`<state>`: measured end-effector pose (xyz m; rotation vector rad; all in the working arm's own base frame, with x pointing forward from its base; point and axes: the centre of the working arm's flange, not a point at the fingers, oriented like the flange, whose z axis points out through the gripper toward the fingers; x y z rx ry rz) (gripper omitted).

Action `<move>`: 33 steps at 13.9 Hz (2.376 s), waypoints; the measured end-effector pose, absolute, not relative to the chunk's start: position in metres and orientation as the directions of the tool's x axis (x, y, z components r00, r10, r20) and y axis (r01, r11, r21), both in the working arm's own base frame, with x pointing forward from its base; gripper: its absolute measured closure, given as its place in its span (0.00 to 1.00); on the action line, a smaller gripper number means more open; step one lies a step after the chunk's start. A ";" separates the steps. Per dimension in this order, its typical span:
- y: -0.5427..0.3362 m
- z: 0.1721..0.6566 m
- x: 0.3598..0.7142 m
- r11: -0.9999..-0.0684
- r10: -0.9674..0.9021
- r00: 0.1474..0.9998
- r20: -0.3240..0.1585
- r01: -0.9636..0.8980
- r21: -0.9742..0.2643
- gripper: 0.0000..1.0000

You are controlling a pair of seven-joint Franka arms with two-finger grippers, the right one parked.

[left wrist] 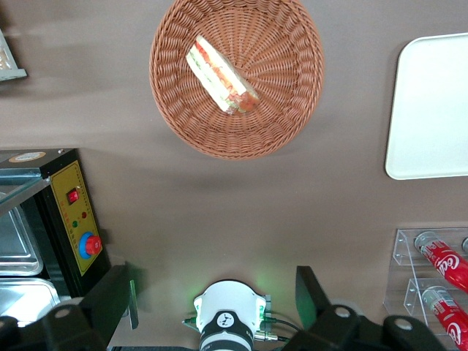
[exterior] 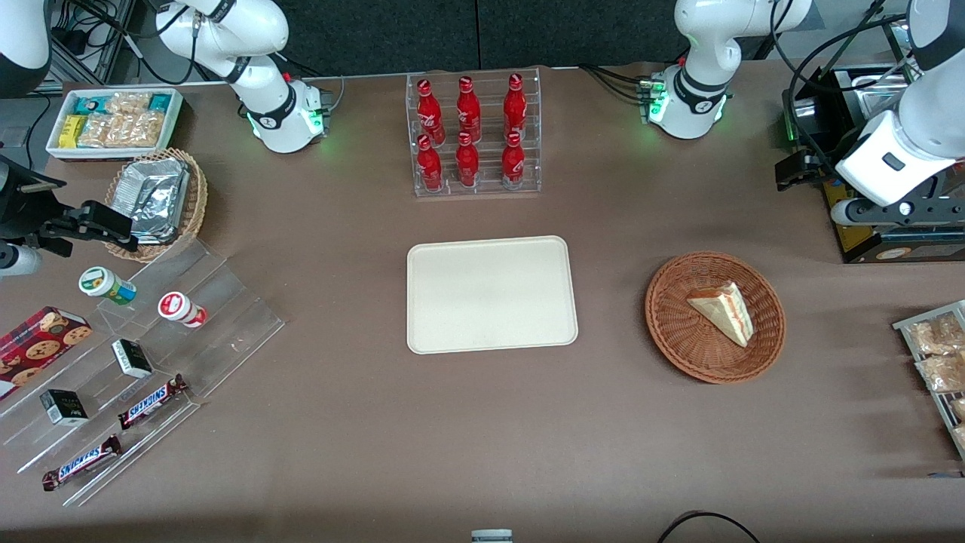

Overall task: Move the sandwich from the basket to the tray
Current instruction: 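Lower the left gripper over the wrapped sandwich in the wicker basket, then close the left gripper on the sandwich's crust edge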

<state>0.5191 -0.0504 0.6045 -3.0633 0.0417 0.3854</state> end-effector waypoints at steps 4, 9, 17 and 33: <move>-0.045 0.601 0.516 -0.998 -0.010 0.967 -0.253 -0.027 -0.061 0.00; -0.038 0.511 0.522 -0.993 0.024 0.964 -0.266 -0.008 -0.120 0.00; -0.042 0.405 0.525 -0.949 0.298 0.948 -0.113 0.282 -0.138 0.00; -0.039 0.288 0.551 -0.886 0.463 0.886 0.016 0.463 -0.034 0.00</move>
